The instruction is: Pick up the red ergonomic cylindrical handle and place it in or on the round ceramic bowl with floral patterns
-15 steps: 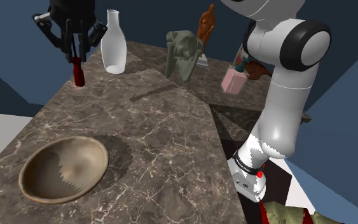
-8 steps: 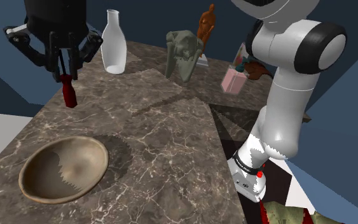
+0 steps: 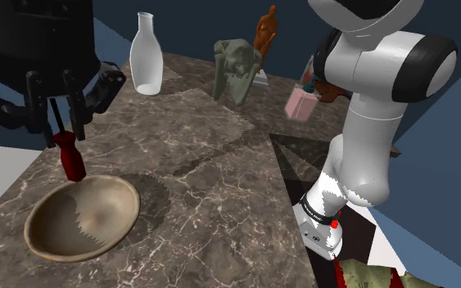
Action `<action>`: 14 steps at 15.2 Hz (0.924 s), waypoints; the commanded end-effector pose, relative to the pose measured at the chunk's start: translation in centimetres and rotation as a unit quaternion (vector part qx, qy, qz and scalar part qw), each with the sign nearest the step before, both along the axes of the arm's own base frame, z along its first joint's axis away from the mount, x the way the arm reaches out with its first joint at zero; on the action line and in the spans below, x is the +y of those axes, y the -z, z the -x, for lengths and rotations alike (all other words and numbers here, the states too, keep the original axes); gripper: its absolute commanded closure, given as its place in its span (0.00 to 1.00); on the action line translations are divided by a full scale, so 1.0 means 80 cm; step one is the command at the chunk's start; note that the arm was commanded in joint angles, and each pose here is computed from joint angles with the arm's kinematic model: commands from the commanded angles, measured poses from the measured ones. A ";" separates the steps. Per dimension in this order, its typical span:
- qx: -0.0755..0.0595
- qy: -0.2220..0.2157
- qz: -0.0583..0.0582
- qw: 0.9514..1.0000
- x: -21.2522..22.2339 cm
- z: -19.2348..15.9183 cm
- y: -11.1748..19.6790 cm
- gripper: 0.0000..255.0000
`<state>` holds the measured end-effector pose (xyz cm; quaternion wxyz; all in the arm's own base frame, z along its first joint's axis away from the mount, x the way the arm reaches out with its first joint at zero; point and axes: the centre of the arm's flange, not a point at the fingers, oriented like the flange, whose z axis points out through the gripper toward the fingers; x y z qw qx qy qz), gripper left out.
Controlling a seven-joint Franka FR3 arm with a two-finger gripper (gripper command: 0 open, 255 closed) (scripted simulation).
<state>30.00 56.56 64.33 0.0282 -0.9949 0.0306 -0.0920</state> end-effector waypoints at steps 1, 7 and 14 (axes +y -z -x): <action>0.000 0.001 0.000 1.000 0.007 0.006 0.011 1.00; 0.000 0.001 0.000 1.000 0.007 0.006 0.051 1.00; 0.000 0.001 0.000 1.000 0.007 0.006 0.097 1.00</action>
